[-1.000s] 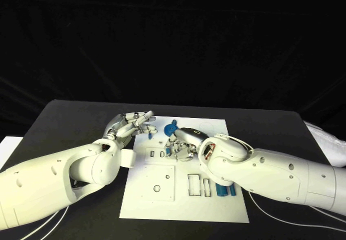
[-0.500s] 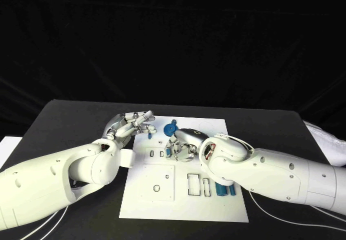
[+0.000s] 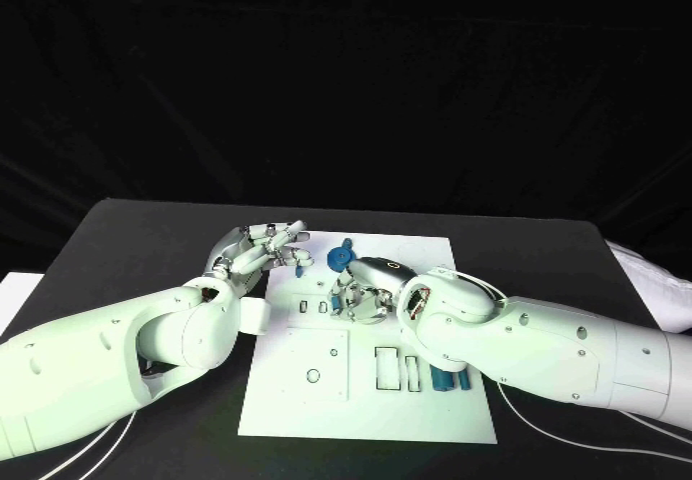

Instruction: Assemble the parts on the task board

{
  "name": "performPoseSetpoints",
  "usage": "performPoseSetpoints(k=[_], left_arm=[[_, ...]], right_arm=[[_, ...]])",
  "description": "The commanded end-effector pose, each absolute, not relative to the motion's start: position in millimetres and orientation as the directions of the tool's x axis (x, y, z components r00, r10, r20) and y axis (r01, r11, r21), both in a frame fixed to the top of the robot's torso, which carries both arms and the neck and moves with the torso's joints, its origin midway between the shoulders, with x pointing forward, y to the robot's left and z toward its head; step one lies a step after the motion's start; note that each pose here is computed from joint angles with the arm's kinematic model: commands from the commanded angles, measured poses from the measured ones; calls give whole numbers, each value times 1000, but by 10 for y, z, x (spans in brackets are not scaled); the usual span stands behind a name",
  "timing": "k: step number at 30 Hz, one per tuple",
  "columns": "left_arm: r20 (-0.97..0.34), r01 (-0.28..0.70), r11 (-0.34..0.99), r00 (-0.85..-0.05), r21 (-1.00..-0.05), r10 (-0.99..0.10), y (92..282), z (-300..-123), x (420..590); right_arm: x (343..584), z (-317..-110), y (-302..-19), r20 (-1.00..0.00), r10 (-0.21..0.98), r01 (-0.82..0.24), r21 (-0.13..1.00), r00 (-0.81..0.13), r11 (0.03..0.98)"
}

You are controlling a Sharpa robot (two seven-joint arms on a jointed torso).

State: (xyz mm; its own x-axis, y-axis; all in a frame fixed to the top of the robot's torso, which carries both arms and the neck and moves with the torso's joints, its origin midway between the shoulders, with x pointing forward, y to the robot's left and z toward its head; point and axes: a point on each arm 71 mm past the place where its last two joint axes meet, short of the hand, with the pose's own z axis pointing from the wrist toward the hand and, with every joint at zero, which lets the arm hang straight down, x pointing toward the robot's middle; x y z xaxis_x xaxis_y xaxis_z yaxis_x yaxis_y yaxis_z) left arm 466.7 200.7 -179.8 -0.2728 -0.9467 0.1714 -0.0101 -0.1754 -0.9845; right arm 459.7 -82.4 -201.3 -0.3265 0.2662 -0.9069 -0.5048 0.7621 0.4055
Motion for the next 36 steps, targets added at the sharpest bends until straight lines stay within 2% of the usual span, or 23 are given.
performPoseSetpoints(k=[1,10,19,22,25,29,33,36], left_arm=[[176,-1,-184,-296,-983,-939,1986,-1785,4663],[177,-3,-185,-297,-983,-938,1984,-1786,4664],[165,-8,-170,-300,-985,-939,1982,-1795,4670],[135,-19,-136,-313,-991,-940,1978,-1809,4667],[68,-87,-41,-341,-995,-937,1965,-1864,4646],[-34,-168,110,-405,-980,-914,1951,-1920,4608],[-159,-236,320,-519,-918,-840,1916,-1917,4600],[-297,-222,524,-618,-822,-728,1887,-1897,4600]], right_arm=[[4587,-2089,-846,-906,250,-491,398,-340,775],[4573,-2032,-848,-906,315,-507,420,-283,753],[4486,-1916,-848,-889,412,-574,448,-201,685],[4459,-1877,-875,-873,438,-595,473,-215,650],[4450,-1802,-968,-825,485,-596,553,-292,582],[4501,-1658,-1169,-738,555,-539,666,-383,515],[4567,-1479,-1443,-667,623,-473,738,-409,481],[4613,-1347,-1683,-641,661,-436,761,-390,481]])
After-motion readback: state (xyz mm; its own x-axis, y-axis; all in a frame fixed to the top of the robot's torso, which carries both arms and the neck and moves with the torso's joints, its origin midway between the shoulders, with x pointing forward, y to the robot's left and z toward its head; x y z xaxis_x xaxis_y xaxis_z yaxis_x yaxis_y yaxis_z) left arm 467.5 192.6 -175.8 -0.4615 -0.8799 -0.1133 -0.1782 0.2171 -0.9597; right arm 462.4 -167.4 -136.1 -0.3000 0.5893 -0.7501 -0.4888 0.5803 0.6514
